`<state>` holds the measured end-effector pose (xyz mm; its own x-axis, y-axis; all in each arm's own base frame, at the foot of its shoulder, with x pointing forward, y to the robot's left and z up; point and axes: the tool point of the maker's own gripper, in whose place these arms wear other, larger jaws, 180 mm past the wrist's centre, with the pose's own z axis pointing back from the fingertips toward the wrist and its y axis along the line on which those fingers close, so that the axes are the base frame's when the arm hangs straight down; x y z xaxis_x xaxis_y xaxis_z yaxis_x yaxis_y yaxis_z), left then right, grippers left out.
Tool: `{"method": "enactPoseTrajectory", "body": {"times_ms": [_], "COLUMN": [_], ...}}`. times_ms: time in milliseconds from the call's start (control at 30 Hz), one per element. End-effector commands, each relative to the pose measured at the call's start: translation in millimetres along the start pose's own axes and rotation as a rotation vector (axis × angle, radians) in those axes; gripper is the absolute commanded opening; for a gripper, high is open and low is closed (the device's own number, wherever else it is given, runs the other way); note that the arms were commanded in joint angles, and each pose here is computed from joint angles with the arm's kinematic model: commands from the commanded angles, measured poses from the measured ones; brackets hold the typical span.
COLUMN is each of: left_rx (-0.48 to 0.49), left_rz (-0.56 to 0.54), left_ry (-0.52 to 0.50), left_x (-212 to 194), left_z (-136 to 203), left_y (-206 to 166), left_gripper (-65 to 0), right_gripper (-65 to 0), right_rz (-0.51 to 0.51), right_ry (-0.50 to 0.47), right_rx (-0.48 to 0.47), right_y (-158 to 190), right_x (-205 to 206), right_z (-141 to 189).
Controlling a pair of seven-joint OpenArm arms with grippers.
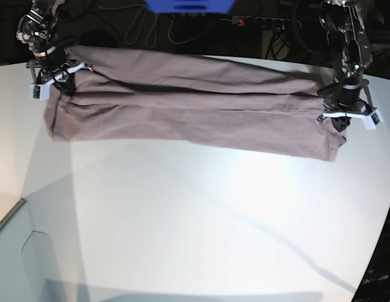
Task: Layout the t-shirt on the table in an organized manner, then fold the t-shirt properly
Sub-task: 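Hold the shirt strip taut between both grippers above the table, then carry the left gripper's end toward the right gripper, folding the strip in half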
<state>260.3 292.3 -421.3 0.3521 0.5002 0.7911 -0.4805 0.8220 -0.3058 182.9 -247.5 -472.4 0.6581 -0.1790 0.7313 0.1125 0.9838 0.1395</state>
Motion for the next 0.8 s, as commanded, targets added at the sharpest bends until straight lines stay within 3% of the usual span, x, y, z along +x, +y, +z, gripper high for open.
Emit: {"method": "enactPoseTrajectory", "body": {"times_ms": [0, 433, 767], "left_rx": [-0.014, -0.017, -0.113], "left_rz": [-0.006, 0.012, -0.026], "left_ry": [-0.043, -0.035, -0.021], "left_x": [14, 8, 0], "left_z": [1, 1, 8], "left_y": [-3, -7, -44], "left_gripper": [-64.8, -64.8, -64.8], "right_gripper": [-65.0, -65.0, -65.0], "right_rz": [0.020, 0.021, 0.021], "right_ry": [-0.004, -0.007, -0.005], "right_rx": [0.007, 0.007, 0.007], "right_y": [-2, -2, -2], "right_x": [4, 5, 5], "right_z": [1, 1, 1]}}
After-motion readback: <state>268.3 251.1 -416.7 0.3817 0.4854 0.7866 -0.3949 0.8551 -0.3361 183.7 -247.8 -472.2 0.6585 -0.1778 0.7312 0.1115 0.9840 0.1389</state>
